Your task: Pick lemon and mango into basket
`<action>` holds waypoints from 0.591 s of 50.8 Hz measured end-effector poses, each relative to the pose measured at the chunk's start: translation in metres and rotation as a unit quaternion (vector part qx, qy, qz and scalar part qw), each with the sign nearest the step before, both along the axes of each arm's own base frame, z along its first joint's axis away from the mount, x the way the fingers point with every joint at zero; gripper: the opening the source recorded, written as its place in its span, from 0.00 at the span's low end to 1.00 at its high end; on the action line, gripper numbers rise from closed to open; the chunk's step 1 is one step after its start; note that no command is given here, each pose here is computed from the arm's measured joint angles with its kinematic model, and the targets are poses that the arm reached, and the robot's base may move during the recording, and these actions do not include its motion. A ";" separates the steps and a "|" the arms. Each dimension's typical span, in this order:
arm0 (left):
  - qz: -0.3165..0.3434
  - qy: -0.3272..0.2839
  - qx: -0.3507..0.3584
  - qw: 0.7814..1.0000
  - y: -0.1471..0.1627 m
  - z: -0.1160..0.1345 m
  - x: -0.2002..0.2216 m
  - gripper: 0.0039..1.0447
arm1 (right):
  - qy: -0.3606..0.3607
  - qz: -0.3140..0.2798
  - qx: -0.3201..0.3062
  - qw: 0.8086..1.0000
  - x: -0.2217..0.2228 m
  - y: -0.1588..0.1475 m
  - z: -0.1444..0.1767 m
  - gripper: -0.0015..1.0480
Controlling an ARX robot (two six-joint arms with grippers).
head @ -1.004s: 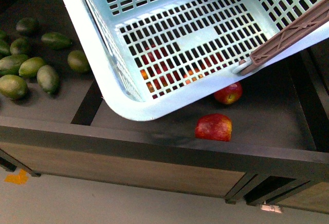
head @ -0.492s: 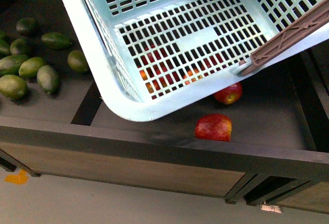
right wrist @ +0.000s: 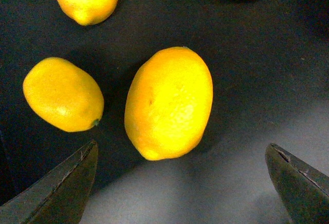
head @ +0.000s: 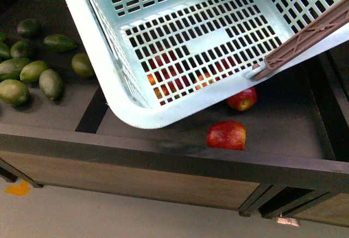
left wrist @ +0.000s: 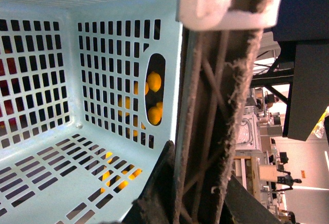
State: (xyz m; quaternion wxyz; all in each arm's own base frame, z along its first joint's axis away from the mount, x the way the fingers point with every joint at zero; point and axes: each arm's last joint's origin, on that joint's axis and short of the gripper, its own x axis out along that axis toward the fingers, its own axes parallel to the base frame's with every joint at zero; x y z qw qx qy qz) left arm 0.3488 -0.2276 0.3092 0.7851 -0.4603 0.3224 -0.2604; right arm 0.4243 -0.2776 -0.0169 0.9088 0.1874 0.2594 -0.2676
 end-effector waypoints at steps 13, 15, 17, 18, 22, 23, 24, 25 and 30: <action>0.000 0.000 0.000 1.000 0.000 0.000 0.000 0.06 | -0.003 -0.019 0.012 1.000 0.019 -0.008 -0.012 0.92; 0.000 0.000 0.000 1.000 0.000 0.000 0.000 0.06 | -0.004 -0.019 0.014 1.000 0.022 -0.009 -0.013 0.92; 0.000 0.000 0.000 1.000 0.000 0.000 0.000 0.06 | -0.005 -0.020 0.015 1.000 0.025 -0.009 -0.014 0.92; 0.000 0.000 0.000 1.000 0.000 0.000 0.000 0.06 | -0.005 -0.020 0.016 1.000 0.026 -0.009 -0.015 0.92; 0.000 0.000 0.000 1.000 0.000 0.000 0.000 0.06 | -0.009 -0.021 0.020 1.000 0.032 -0.009 -0.018 0.92; 0.000 0.000 0.000 1.000 0.000 0.000 0.000 0.06 | -0.009 -0.020 0.021 1.000 0.034 -0.009 -0.019 0.92; 0.000 0.000 0.000 1.000 0.000 0.000 0.000 0.06 | -0.009 -0.019 0.022 1.000 0.036 -0.008 -0.020 0.92; 0.000 0.000 0.000 1.000 0.000 0.000 0.000 0.06 | -0.010 -0.019 0.023 1.000 0.037 -0.008 -0.020 0.92; 0.000 0.000 0.000 1.000 0.000 0.000 0.000 0.06 | -0.012 -0.013 0.023 1.000 0.047 -0.005 -0.023 0.92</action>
